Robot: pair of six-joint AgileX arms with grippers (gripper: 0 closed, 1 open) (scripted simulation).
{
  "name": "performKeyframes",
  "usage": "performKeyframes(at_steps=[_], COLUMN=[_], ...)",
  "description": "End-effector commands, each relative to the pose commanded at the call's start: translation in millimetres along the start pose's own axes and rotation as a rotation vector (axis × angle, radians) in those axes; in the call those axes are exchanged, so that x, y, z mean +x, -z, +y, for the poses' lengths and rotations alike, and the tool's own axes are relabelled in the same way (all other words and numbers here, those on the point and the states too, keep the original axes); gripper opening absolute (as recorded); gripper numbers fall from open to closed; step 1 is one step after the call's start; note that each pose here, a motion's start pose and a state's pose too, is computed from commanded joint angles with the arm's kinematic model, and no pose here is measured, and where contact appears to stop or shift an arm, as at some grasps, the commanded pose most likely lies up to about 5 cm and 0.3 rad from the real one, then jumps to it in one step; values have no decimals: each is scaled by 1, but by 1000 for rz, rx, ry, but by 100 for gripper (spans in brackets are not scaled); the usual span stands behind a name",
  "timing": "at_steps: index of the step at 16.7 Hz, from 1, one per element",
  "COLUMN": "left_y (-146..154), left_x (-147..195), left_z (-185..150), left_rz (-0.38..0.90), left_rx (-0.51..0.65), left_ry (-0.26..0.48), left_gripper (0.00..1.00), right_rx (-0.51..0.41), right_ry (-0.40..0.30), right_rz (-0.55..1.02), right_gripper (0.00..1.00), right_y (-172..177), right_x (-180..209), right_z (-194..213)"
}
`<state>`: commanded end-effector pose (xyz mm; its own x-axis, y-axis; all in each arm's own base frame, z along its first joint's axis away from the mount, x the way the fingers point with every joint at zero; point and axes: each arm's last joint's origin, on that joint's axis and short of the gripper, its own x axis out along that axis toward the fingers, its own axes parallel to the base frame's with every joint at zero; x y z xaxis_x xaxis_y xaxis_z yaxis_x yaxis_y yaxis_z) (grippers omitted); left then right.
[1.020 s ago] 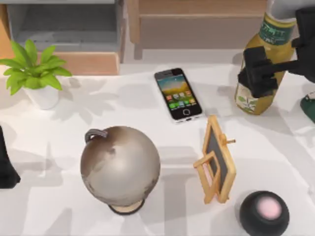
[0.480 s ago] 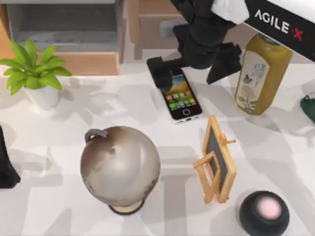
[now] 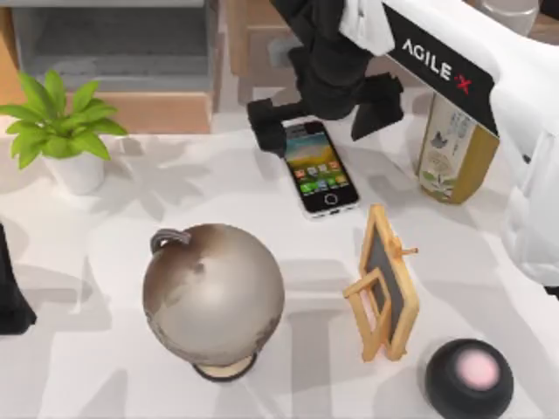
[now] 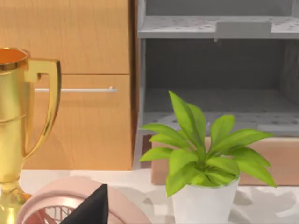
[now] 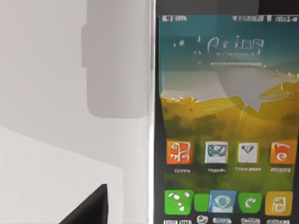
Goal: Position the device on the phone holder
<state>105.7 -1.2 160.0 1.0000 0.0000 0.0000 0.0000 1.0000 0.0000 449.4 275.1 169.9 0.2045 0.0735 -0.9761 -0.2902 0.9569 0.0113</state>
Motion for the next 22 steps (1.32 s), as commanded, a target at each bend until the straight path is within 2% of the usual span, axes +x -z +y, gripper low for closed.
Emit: performKeyframes(at_steps=[6, 13, 18, 22], left_y=[0, 0, 0, 0], left_x=[0, 0, 0, 0], left_z=[0, 0, 0, 0], left_rz=[0, 0, 0, 0], left_rx=[0, 0, 0, 0], left_ry=[0, 0, 0, 0], left_gripper=[100, 100, 100, 100], right_rx=[-2, 0, 0, 0], right_ry=[-1, 0, 0, 0], right_rz=[1, -1, 0, 0], right_gripper=[100, 100, 100, 70], right_y=[1, -1, 0, 0], right_x=[2, 72, 80, 80], right_z=[2, 0, 0, 0])
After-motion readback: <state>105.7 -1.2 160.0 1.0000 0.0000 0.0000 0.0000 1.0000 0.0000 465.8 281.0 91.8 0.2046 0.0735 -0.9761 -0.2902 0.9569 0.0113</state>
